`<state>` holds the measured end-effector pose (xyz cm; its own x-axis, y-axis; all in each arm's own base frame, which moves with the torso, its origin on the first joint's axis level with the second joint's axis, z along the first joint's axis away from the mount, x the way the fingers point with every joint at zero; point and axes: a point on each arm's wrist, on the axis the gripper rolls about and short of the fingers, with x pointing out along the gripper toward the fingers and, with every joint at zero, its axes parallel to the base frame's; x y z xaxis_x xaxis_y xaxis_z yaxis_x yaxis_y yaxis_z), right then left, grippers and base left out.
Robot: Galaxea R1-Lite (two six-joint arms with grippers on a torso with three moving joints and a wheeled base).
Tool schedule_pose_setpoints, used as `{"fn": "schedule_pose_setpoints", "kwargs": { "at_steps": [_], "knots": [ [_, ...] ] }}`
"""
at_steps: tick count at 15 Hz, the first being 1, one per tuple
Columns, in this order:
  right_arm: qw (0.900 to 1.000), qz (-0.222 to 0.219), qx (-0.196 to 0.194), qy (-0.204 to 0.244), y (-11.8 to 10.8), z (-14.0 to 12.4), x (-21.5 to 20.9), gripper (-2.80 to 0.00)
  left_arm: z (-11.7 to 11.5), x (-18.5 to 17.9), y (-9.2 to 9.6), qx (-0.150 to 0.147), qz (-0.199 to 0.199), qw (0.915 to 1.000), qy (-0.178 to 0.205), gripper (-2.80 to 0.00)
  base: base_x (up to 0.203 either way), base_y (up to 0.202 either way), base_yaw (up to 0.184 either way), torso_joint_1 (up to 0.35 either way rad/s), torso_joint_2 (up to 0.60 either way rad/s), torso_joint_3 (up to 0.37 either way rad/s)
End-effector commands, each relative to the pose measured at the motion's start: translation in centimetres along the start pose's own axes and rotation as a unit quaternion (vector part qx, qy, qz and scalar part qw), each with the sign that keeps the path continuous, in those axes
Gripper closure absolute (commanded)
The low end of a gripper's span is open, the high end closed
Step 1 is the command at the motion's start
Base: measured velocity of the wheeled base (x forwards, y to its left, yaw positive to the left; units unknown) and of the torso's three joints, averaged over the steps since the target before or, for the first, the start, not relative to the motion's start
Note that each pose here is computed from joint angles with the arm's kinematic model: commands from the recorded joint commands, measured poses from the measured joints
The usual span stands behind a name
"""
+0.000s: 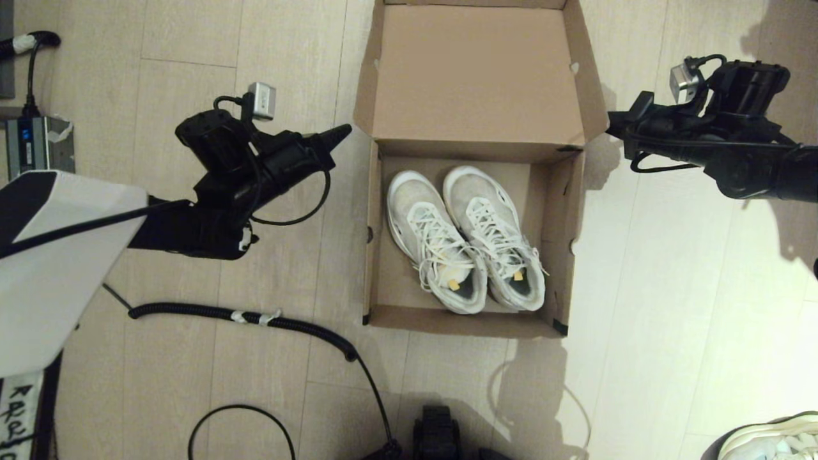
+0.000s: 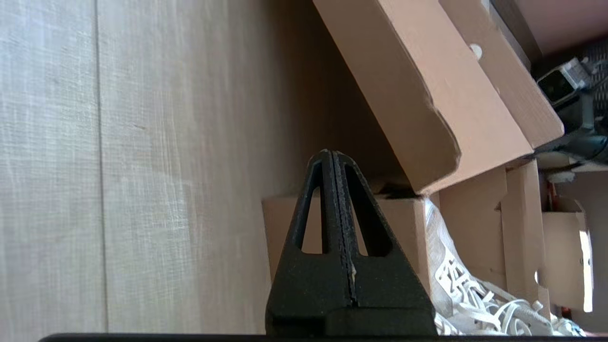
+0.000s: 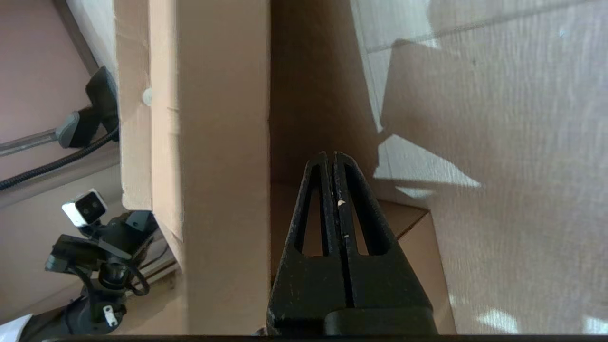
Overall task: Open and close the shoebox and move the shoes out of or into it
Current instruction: Close the shoe box
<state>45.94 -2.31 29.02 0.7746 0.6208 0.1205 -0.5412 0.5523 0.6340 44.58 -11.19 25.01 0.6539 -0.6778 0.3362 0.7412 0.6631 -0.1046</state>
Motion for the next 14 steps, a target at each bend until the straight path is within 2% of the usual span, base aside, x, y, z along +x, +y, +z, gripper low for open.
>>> {"fn": "schedule_pose_setpoints", "kwargs": {
  "at_steps": [1,3,7,14],
  "knots": [
    [1.000,0.000,0.007,0.005,-0.5,-0.3,0.2,0.00,0.6,0.0,-0.4,0.003,-0.005,1.0000,-0.006,0.00,0.000,0.000,0.000,0.000,0.00,0.000],
    [1.000,0.008,0.021,0.000,-0.5,-0.3,0.3,0.00,0.7,0.0,-0.4,0.003,-0.005,1.0000,-0.006,0.00,0.000,0.000,0.000,0.000,0.00,0.000],
    [0.994,0.057,0.086,-0.025,0.7,0.2,0.7,0.00,0.6,-0.3,-0.6,0.000,-0.003,1.0000,-0.002,0.00,0.000,0.000,0.000,0.000,0.00,0.000],
    [0.993,0.062,0.104,-0.006,0.1,-1.5,2.3,0.00,1.3,-0.4,-0.8,0.004,-0.004,1.0000,-0.008,0.00,0.000,0.000,0.000,0.000,0.00,0.000]
  ]
}}
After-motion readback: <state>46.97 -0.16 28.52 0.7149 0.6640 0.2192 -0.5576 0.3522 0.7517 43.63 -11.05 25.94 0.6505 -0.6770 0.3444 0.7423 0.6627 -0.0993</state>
